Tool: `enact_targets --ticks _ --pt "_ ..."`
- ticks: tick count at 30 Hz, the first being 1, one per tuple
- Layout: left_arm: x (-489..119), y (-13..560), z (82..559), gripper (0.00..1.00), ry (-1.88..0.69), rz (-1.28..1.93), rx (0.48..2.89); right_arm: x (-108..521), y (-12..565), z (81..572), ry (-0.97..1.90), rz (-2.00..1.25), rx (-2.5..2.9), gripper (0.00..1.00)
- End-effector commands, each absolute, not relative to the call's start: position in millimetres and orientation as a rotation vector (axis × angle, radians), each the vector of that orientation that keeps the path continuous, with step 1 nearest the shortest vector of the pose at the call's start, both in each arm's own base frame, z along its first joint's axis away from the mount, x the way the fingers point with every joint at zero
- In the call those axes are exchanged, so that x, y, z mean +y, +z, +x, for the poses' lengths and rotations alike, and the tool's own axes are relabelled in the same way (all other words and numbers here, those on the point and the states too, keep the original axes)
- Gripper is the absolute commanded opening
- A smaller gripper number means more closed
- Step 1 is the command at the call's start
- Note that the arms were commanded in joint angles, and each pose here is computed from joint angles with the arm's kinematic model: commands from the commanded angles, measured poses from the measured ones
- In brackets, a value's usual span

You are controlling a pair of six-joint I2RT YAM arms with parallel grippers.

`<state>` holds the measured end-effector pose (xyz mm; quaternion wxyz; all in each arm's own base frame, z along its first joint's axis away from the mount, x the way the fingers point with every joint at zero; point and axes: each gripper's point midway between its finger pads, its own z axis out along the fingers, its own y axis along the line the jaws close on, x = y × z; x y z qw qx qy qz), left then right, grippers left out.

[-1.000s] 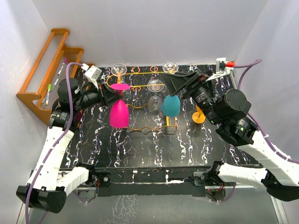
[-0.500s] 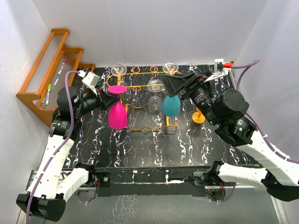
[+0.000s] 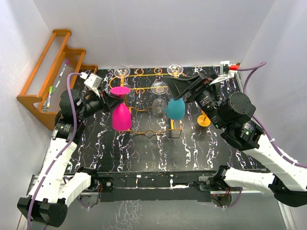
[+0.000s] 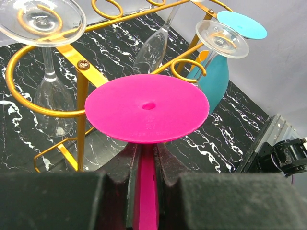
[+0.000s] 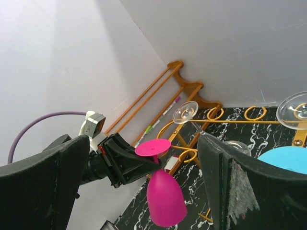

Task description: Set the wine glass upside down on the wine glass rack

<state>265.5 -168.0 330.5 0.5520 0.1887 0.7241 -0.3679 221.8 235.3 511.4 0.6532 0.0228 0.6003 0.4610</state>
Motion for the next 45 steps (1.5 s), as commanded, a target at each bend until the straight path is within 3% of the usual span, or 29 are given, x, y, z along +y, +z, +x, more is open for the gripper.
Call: enact_targets --ticks 1,7,10,16,18,26,32,38,43,45 --pt "-167.5 328.9 270.0 0.00 -0.856 0.438 1.698 226.0 515.4 223.1 0.999 0.062 1.357 0.98" --pt "-167.9 314.1 270.8 0.00 -0.862 0.434 1.729 230.1 499.6 233.8 0.908 0.054 1.469 0.98" --pt "-166.8 308.9 272.1 0.06 -0.851 0.434 1.741 226.0 494.6 235.3 0.893 0.072 1.469 0.98" --pt "-165.1 306.3 271.4 0.37 -0.835 0.441 1.746 205.1 481.7 240.3 0.804 0.143 1.480 0.98" --pt "-164.6 305.6 271.0 0.42 -0.832 0.441 1.750 198.4 469.7 244.9 0.735 0.163 1.522 0.98" --pt "-163.4 303.2 264.5 0.44 -0.830 0.449 1.763 180.7 404.2 272.8 0.452 0.249 1.733 0.98" --pt "-159.5 304.4 249.1 0.48 -0.810 0.475 1.763 91.1 354.2 323.4 0.379 0.411 1.812 0.98" --pt "-151.3 306.7 235.3 0.53 -0.756 0.494 1.764 44.3 314.0 337.0 0.354 0.480 1.879 0.97" --pt "-144.4 304.8 230.4 0.64 -0.715 0.485 1.769 42.7 291.0 345.5 0.382 0.471 1.948 0.83" --pt "-143.1 304.0 227.6 0.67 -0.705 0.489 1.771 43.7 284.7 348.5 0.383 0.469 1.964 0.73"
